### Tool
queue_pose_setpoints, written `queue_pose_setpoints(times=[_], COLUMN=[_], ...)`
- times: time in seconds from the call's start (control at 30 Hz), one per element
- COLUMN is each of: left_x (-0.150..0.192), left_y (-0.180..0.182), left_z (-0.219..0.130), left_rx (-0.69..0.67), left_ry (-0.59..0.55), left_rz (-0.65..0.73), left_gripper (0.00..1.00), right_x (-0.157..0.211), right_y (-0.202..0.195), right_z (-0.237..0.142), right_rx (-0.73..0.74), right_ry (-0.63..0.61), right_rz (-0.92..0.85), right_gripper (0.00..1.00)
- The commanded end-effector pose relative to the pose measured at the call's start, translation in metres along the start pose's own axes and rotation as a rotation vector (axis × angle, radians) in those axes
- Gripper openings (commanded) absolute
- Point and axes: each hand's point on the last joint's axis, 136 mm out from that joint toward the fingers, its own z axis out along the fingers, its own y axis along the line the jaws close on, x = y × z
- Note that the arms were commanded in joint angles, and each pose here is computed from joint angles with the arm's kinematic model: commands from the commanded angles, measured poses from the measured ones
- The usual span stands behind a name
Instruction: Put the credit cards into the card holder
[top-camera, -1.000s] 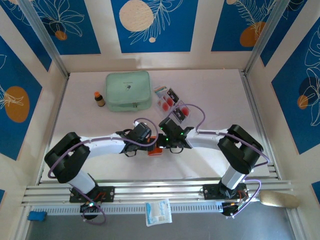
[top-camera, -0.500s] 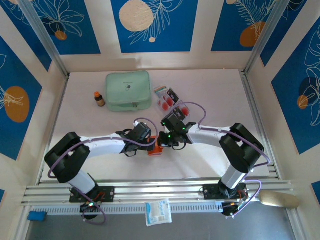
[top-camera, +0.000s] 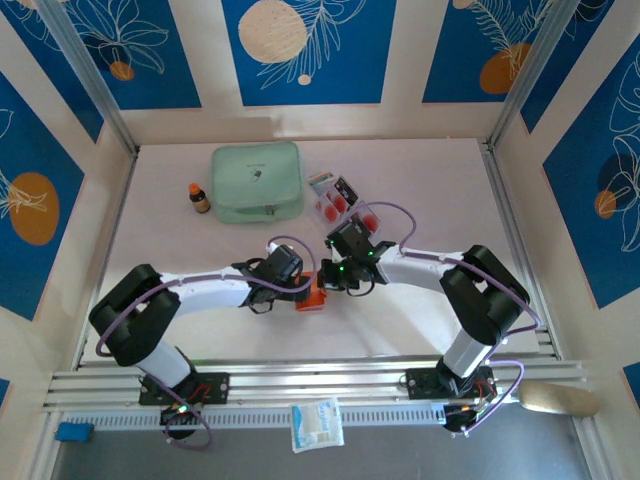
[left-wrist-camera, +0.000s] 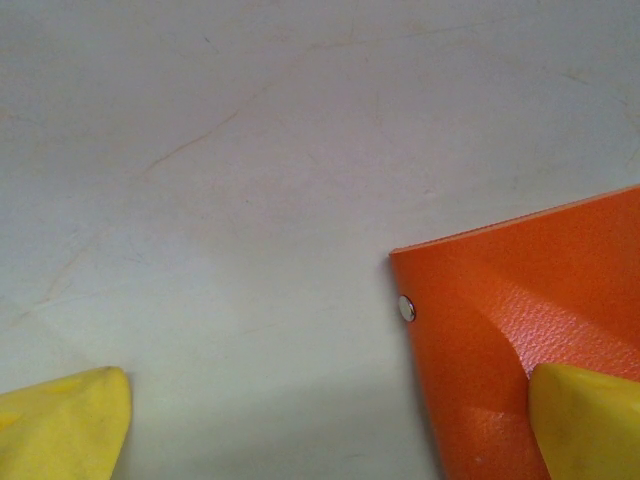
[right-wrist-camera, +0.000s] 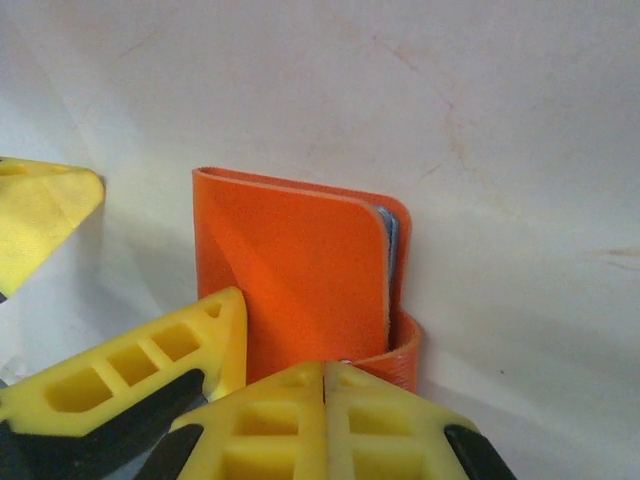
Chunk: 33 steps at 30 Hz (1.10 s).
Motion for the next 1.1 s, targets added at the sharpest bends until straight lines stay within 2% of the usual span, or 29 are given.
queue_pose_setpoints(times=[0.0,0.3,1.07], left_x=[0.034,0.033,0.033], left_y=[0.018,0.018,0.017], left_z=[0.012,0.012,0.011], left_rx=[-0.072,-0.072,-0.071], left_ry=[0.105,0.106,0.104], left_rz=[0.038,0.038,0.037], left_gripper=[1.0,1.0,1.0], right_x=[-0.003,0.002,0.052], right_y=[0.009,0.006,-0.046], right_z=[0.0,0.011,0.021], right_rx=[-0.027,-0.02,0.065], right_ry=[0.021,0.048,0.079], right_rz=[-0.011,-0.009,0.063], right_gripper=[0.0,0.0,0.0])
